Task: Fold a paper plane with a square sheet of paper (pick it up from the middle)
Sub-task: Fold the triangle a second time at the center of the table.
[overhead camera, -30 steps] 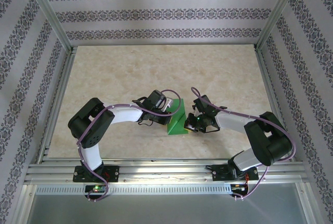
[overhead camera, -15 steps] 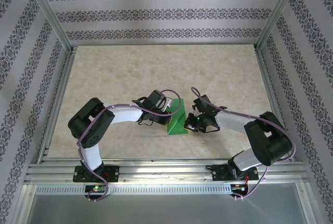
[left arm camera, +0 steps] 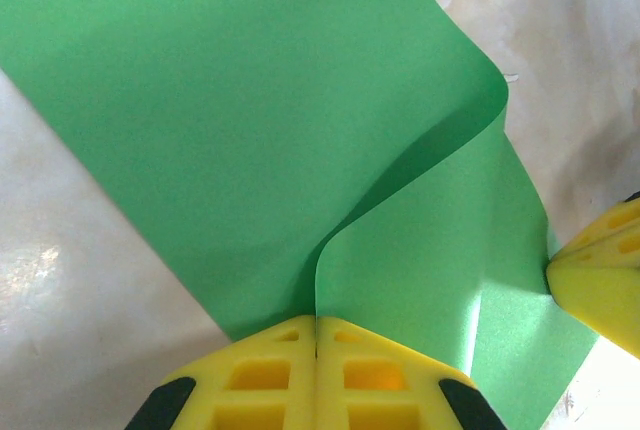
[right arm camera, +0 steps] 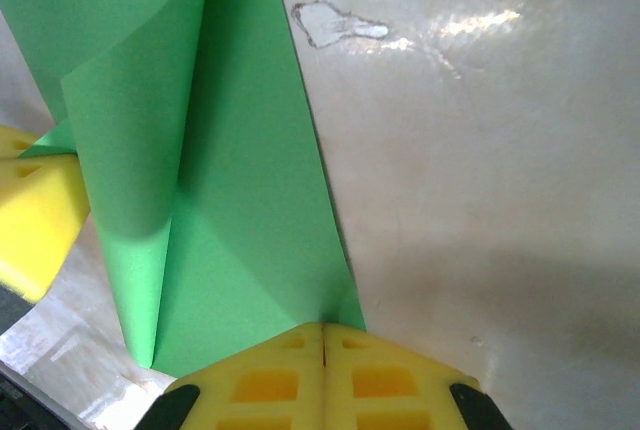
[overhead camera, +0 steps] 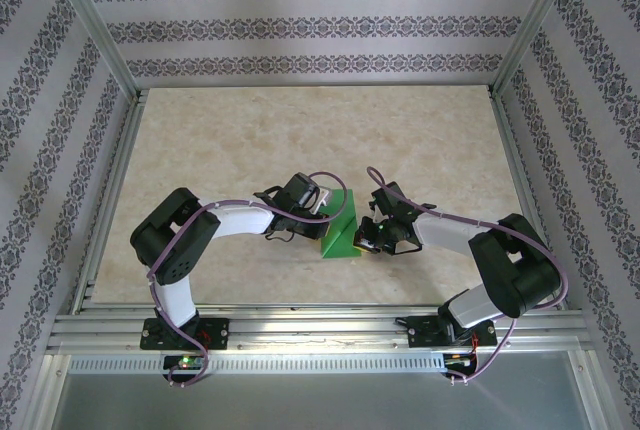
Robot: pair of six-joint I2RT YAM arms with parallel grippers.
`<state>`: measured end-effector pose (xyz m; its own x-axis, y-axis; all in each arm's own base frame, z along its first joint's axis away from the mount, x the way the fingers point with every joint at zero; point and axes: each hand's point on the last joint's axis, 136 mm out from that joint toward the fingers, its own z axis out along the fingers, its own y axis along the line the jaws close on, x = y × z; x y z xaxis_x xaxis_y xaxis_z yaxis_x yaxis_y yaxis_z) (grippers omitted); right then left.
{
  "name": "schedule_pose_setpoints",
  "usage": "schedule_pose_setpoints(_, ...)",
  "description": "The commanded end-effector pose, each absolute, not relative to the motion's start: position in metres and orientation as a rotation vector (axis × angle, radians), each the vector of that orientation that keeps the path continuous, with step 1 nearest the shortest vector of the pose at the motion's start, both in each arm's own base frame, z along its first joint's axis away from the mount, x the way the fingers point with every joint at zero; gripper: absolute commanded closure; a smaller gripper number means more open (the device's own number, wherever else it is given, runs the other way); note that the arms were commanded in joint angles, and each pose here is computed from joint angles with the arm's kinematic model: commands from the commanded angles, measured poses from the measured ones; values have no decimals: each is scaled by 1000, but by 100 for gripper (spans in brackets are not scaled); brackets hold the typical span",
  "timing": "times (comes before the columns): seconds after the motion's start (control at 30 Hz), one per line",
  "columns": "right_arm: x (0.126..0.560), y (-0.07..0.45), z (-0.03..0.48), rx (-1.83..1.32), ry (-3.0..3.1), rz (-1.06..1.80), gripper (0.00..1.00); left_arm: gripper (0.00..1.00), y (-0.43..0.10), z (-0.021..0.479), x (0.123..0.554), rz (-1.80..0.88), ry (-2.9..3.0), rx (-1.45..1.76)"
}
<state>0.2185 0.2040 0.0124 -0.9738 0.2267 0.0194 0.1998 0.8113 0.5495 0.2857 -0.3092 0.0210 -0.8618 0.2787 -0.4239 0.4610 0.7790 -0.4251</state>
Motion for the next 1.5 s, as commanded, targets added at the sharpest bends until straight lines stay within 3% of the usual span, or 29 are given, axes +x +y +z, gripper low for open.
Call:
schedule_pose_setpoints(0.0,205,190,-8,373,3028,747,95,100,-303,22,289,-738,2631,541)
schedule_pose_setpoints(0.3,234,208,36,362,2836,923,92,100,-300,9,280,-746,2679,538)
schedule_pose_setpoints(0.57,258,246,72,389,2657,1213,97,100,-300,9,279,-762,2679,526)
schedule_pose_setpoints(1.03,265,269,44,456,2687,1291,100,100,-300,10,278,-761,2683,541)
schedule_pose_setpoints(1.47,244,246,0,561,2785,1168,100,100,-299,8,277,-746,2694,559)
